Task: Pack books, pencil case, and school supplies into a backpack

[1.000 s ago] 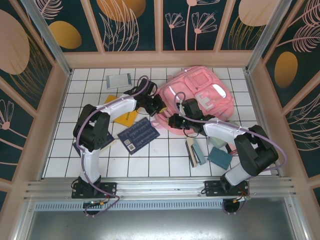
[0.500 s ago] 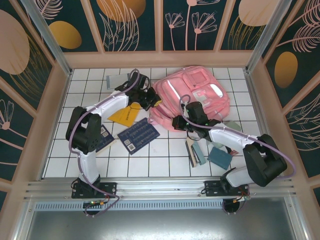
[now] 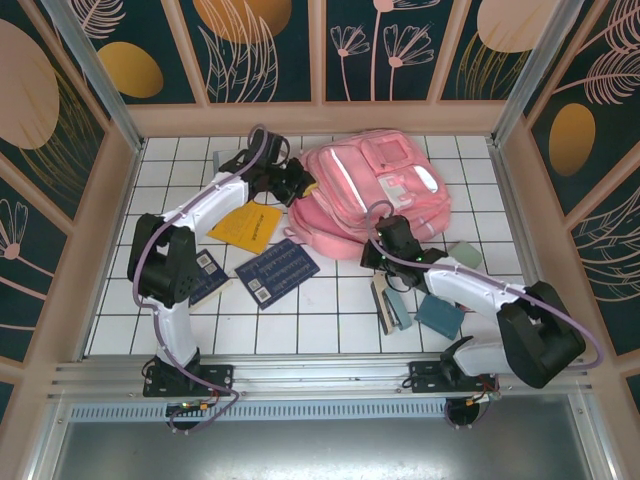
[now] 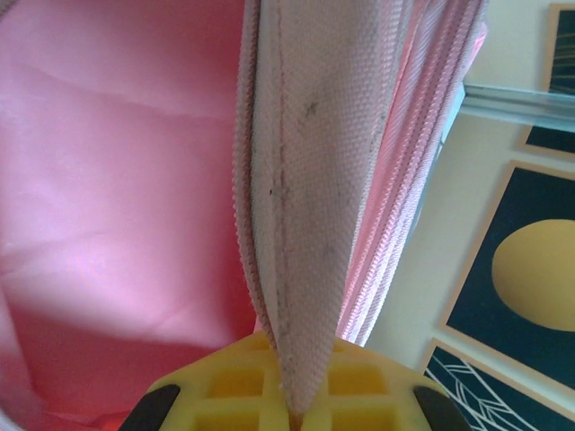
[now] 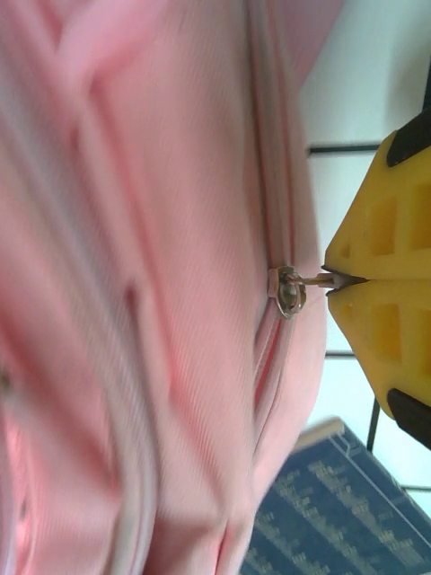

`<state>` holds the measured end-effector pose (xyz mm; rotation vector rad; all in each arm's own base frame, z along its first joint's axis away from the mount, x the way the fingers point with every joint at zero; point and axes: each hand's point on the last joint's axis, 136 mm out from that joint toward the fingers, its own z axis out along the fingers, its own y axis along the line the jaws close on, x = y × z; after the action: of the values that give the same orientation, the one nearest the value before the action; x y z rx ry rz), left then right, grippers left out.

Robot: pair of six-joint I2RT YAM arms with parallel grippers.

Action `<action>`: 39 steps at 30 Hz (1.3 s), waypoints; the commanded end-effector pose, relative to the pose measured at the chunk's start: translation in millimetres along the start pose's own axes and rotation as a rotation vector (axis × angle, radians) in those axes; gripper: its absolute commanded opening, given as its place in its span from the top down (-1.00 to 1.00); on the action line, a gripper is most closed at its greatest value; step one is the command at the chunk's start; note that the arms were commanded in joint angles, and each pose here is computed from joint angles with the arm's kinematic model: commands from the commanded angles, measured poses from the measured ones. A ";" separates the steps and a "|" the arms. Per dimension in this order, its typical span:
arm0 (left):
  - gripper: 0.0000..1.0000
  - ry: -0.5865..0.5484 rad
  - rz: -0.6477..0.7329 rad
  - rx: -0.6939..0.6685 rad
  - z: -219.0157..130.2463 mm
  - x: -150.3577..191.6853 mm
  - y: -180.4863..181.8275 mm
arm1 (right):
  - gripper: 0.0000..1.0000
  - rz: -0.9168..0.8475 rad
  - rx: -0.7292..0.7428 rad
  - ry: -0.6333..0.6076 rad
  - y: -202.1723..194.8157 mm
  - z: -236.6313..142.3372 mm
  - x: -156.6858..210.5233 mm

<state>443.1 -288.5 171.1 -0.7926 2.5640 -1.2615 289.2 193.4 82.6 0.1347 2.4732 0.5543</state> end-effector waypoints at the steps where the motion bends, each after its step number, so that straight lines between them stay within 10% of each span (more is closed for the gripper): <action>1: 1.00 -0.125 0.022 0.120 -42.0 -23.4 -47.6 | 1.00 0.054 0.140 -0.055 -36.4 -9.7 -6.8; 22: 1.00 -0.094 -0.043 0.180 -41.9 26.0 -39.9 | 1.00 0.334 0.347 -0.146 -138.4 29.2 -139.8; 24: 1.00 -0.083 -0.058 0.223 -45.7 40.5 -50.3 | 0.86 0.328 0.339 -0.147 -138.5 36.7 -155.9; 29: 1.00 -0.114 -0.170 0.253 -30.3 44.8 -49.2 | -0.44 0.172 0.463 -0.201 -127.7 17.8 -179.5; 34: 1.00 -0.171 -0.214 0.345 -33.0 39.9 -69.1 | -0.50 0.023 0.481 -0.356 -90.4 -36.5 -184.3; 39: 1.00 -0.180 -0.201 0.343 -22.1 35.4 -79.7 | -0.46 0.266 -0.022 -0.333 -26.8 -69.1 -165.6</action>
<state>418.0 -320.5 205.6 -1.0941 2.2318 -1.4237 399.2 92.3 192.4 0.4214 2.1857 0.3039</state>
